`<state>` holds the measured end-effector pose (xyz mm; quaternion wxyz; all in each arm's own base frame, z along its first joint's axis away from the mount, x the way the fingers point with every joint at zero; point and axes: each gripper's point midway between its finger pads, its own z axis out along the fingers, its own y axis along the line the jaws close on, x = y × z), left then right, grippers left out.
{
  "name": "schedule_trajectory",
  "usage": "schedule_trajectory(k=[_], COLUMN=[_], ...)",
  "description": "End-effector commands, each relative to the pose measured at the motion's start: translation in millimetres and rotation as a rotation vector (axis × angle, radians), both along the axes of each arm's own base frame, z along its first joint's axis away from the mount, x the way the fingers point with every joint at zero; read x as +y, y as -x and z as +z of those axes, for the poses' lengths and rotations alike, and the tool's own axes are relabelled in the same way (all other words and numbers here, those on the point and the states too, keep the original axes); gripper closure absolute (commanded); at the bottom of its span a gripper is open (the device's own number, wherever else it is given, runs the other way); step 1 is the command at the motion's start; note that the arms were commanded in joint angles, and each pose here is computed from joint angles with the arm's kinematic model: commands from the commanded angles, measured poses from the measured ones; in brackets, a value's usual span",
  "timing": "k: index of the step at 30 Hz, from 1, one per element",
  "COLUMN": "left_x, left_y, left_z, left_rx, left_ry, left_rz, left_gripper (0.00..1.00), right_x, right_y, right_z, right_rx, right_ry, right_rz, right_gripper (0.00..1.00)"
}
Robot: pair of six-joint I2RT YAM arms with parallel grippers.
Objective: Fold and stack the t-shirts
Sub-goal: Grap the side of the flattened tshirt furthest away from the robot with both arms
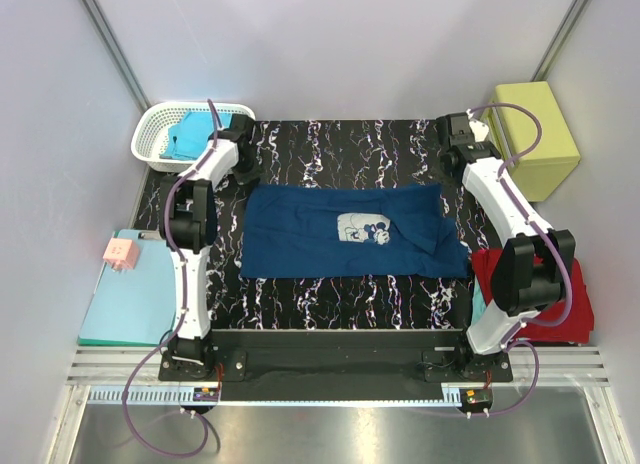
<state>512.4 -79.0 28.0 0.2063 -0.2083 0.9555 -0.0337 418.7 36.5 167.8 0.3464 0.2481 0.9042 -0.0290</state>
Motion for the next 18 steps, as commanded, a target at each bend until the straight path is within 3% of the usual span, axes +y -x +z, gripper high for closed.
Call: schedule_trajectory(k=[1,8,18], left_x=[0.4,-5.0,-7.0], left_y=[-13.2,-16.1,-9.1], left_z=[82.2,134.6,156.7], left_rx=[-0.177,-0.281,-0.313], left_ry=[0.020,0.059,0.066], left_rz=[-0.004,-0.017,-0.034], left_gripper=[1.00,1.00,1.00], right_x=[1.5,7.3,6.8], right_y=[-23.1,-56.9,-86.8], right_z=[36.0,71.8,77.9], right_rx=[-0.096,-0.191,-0.216], right_ry=[0.008,-0.008,0.018], right_rz=[-0.006,-0.013,-0.026], right_gripper=[1.00,1.00,1.00])
